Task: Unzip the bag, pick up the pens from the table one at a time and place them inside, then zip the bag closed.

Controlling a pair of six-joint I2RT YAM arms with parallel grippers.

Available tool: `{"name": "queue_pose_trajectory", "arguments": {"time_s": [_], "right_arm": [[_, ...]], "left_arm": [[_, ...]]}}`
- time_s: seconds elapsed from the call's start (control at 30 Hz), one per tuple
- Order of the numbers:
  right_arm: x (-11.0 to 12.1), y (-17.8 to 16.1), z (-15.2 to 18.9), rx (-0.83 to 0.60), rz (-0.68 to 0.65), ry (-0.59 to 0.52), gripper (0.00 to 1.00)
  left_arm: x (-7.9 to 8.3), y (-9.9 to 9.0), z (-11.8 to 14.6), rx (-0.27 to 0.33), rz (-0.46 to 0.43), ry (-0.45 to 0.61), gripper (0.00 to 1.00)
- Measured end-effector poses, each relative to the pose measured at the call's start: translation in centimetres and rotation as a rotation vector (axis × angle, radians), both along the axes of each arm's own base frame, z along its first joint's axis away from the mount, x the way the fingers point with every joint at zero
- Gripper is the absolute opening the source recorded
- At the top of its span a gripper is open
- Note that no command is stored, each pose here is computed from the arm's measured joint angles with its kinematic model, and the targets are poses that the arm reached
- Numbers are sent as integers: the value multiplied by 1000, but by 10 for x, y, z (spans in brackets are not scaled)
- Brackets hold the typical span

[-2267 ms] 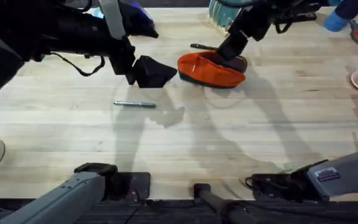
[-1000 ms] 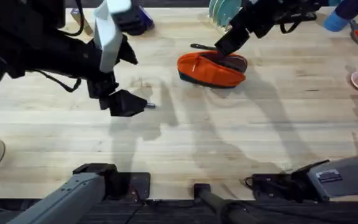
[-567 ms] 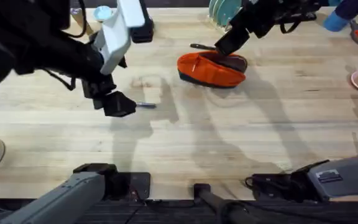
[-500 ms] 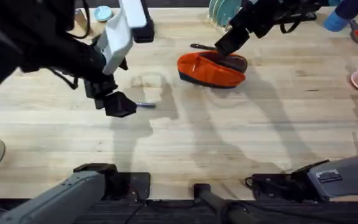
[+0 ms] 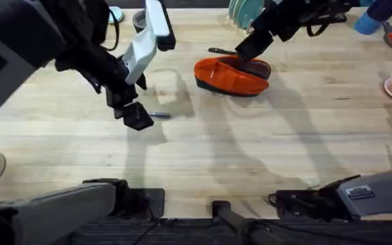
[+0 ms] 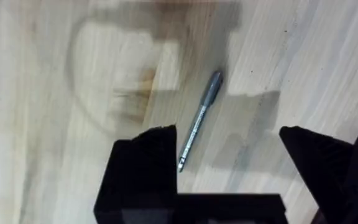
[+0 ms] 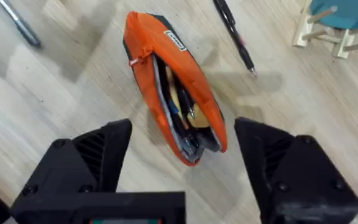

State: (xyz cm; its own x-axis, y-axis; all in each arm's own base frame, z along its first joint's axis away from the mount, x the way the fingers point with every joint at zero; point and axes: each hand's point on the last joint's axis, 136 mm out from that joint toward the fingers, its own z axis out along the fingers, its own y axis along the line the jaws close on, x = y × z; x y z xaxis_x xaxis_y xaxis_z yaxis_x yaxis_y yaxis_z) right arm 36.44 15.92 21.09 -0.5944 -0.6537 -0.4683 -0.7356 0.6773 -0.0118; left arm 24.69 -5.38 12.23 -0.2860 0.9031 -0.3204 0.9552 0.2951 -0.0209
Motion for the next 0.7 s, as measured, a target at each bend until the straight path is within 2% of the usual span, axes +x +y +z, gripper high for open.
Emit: {"name": "queue_pose_trajectory", "arguments": {"time_s": [0.3,0.7], "right_arm": [[0,0,0,0,0,0,996],[0,0,0,0,0,0,996]], "left_arm": [[-12,-1,-37,-8,0,85,996],[-7,-3,-40,-19,-1,66,995]]}}
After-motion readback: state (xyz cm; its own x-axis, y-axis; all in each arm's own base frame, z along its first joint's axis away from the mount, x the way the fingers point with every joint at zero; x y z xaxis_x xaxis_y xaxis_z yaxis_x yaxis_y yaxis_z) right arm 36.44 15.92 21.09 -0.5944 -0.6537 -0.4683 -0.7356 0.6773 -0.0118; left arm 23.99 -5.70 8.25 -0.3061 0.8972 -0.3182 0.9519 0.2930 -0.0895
